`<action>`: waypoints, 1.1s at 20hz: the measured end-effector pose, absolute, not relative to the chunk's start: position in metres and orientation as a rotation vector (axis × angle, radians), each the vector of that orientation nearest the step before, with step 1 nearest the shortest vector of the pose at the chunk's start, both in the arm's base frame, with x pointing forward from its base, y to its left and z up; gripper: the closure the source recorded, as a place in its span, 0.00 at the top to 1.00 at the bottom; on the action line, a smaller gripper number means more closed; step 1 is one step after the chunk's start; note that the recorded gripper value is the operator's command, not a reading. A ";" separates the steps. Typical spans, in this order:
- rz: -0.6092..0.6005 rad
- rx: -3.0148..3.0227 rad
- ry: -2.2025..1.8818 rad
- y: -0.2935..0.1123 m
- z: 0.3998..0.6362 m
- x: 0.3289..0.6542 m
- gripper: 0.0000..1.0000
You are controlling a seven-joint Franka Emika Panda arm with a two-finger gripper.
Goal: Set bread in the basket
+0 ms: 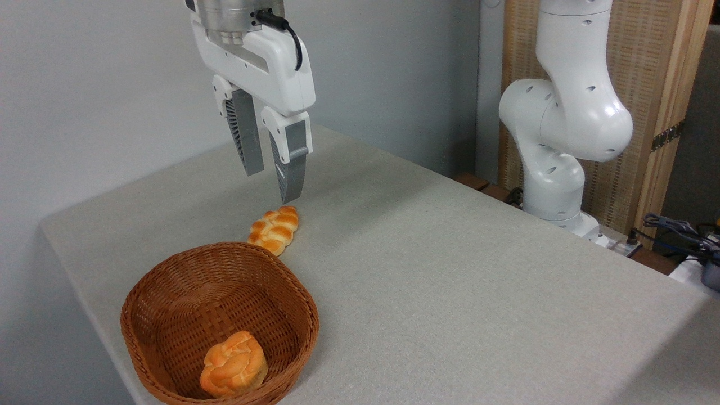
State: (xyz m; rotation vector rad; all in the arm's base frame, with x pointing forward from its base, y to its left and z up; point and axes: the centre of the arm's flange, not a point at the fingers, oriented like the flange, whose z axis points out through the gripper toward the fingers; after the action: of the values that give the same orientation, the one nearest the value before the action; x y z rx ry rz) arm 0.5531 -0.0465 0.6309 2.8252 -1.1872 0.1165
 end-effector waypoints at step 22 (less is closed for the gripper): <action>0.072 2.870 -1.033 -0.088 0.622 0.548 1.00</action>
State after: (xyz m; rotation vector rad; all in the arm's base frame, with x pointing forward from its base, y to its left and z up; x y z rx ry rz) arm 0.5478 -0.0884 0.6220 2.8702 -1.0334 0.0722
